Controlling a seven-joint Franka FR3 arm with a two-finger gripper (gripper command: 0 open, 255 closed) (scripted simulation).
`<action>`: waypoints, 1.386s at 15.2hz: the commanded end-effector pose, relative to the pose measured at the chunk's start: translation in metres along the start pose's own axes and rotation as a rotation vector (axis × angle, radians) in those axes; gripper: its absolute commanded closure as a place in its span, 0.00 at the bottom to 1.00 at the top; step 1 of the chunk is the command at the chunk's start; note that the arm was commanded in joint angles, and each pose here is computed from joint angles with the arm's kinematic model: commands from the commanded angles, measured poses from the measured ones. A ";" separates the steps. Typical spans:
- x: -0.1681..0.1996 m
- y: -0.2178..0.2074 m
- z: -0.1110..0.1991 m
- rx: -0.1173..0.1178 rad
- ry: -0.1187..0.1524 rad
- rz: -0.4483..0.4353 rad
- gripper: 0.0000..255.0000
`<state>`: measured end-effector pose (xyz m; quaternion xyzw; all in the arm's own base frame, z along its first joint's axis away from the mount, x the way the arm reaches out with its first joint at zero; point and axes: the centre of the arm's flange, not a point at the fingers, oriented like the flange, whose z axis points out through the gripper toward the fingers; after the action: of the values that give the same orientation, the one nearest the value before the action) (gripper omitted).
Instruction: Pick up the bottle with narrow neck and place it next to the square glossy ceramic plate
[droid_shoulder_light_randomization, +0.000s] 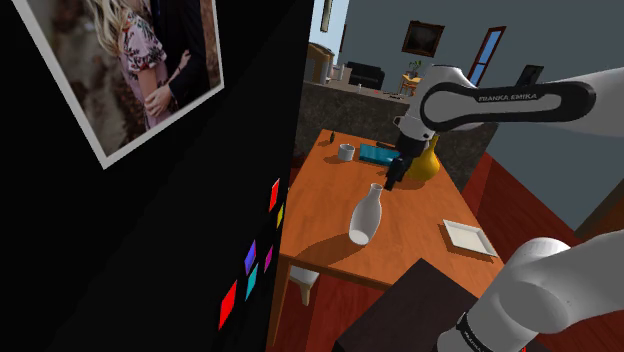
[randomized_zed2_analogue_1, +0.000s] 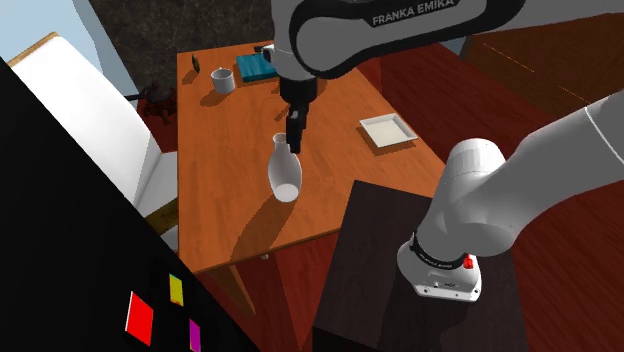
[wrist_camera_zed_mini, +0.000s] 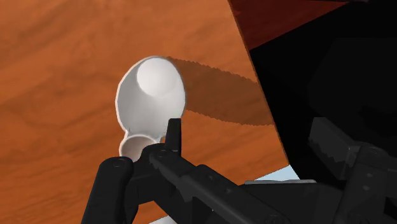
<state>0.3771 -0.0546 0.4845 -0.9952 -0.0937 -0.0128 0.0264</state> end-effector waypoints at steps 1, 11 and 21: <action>0.011 0.018 0.013 -0.013 0.007 -0.011 0.00; 0.057 0.081 0.077 -0.055 0.023 -0.046 0.00; 0.058 0.082 0.106 -0.055 0.023 -0.046 0.00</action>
<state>0.4517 -0.1186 0.3761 -0.9929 -0.1159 -0.0274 -0.0004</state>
